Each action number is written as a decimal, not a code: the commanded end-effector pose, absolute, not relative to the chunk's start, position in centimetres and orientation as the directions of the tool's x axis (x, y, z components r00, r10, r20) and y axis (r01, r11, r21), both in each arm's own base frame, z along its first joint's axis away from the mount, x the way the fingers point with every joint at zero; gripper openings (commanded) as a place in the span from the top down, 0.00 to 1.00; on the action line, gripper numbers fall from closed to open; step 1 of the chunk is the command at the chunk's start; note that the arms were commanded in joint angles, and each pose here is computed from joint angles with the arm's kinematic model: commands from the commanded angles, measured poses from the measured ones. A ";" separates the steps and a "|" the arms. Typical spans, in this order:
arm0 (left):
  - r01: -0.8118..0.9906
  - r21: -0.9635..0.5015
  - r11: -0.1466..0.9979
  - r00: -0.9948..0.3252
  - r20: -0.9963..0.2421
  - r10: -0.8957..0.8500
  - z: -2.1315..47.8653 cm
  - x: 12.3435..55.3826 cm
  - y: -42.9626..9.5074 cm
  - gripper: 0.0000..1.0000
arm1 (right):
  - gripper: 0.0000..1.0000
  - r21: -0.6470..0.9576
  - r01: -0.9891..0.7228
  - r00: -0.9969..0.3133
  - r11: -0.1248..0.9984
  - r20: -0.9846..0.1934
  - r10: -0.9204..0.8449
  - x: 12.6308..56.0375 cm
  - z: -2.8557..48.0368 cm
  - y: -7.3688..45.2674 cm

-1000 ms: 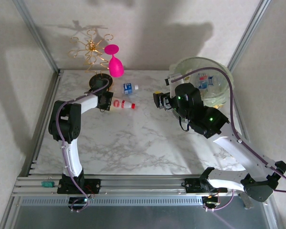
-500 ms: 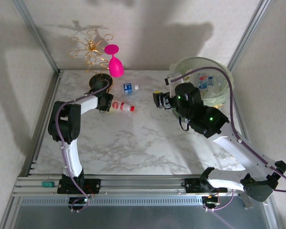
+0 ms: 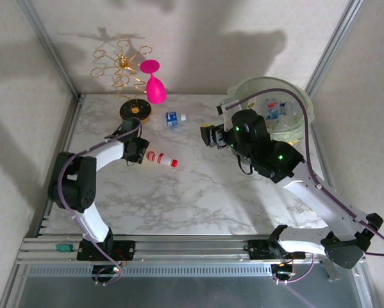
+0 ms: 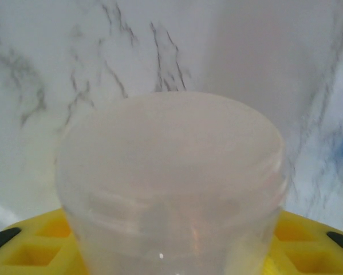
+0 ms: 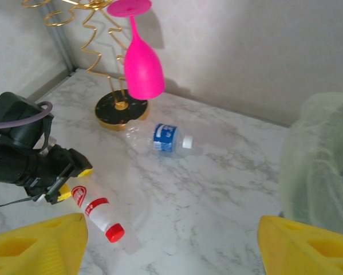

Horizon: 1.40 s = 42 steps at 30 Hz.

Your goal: Put the plastic bottles in the bin

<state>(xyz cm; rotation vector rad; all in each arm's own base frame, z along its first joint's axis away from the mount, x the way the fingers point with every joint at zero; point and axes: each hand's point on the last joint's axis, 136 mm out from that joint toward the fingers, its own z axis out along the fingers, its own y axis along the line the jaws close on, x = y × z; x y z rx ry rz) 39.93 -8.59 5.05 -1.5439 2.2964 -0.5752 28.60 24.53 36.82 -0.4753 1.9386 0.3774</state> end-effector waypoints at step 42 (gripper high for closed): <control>0.529 -0.814 0.240 -0.673 -0.574 -0.465 43.6 28.4 -24.6 0.50 | 0.18 0.724 -0.687 -0.726 0.059 -0.679 -0.108 22.3 38.9 34.2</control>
